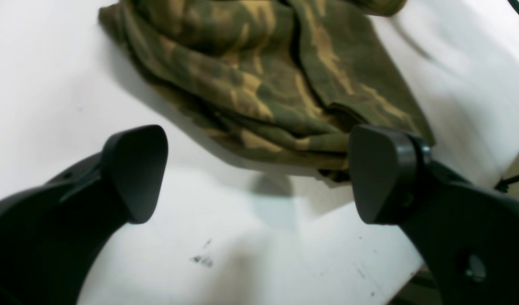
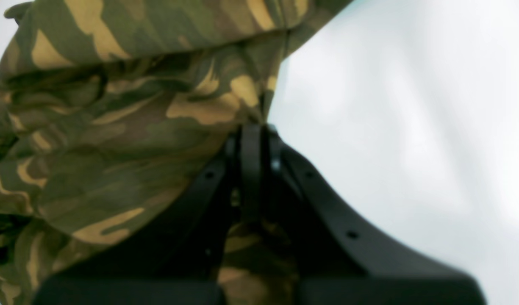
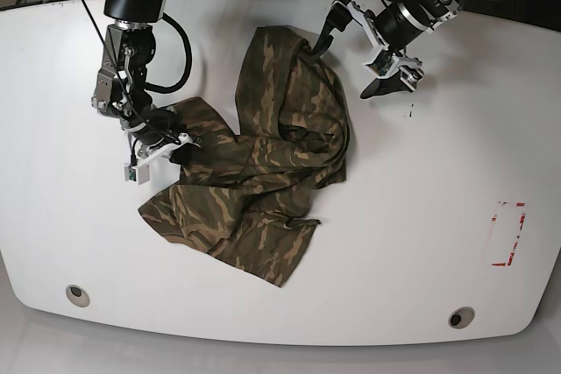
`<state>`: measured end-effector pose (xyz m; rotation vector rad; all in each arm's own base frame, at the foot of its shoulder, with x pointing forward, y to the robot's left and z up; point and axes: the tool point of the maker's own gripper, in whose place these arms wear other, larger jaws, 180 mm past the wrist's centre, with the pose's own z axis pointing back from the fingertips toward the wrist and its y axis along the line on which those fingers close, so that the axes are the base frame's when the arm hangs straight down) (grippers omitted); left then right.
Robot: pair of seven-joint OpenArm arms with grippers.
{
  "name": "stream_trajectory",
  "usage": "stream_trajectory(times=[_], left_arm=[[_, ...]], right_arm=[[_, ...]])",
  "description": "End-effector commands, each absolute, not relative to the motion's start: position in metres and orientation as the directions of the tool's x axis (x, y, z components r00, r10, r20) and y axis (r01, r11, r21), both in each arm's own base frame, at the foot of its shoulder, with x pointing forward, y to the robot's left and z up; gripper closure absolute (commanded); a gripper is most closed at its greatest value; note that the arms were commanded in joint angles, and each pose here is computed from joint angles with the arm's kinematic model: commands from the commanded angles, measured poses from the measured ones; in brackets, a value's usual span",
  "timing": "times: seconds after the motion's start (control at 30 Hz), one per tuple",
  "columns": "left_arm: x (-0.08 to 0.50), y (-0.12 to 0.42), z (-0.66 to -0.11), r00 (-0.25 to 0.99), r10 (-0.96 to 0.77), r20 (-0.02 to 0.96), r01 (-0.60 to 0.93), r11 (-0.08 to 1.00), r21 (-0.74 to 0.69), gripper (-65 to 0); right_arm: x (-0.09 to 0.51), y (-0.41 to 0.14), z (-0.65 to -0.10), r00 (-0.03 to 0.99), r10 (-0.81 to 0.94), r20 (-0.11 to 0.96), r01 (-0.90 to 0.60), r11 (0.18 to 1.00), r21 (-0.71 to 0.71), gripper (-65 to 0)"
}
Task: Layout the t-shirt on the table in an organized manner, then fold the t-shirt properly
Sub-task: 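Lower the left gripper onto the bunched shirt fabric and grasp it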
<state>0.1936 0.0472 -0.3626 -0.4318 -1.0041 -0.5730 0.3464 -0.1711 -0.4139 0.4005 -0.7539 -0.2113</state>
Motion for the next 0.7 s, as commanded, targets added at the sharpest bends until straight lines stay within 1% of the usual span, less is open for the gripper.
stream_trajectory(times=[0.0,0.33,0.43,0.67], left_arm=[[0.19,0.035,-0.356,0.397,-0.222,0.89,0.65,0.753,-0.102,-65.0],[0.162,0.001,-0.387,0.476,-0.224,0.85,0.692,0.692,-0.205,-65.0],[0.165,-0.004,-0.391,0.476,-0.229,0.849,0.701,0.682,-0.209,-65.0],[0.159,-0.016,-0.403,0.495,-0.244,0.834,0.72,0.653,-0.236,-54.6]], right_arm=[[0.355,-0.175,-0.4,0.678,-0.326,0.658,0.025,0.906,0.423,0.0],[0.352,-0.174,-0.403,0.683,-0.327,0.653,0.028,0.905,0.425,0.0],[0.35,-0.174,-0.404,0.685,-0.327,0.651,0.029,0.905,0.424,0.0],[0.346,-0.174,-0.407,0.691,-0.327,0.644,0.033,0.905,0.423,0.0]])
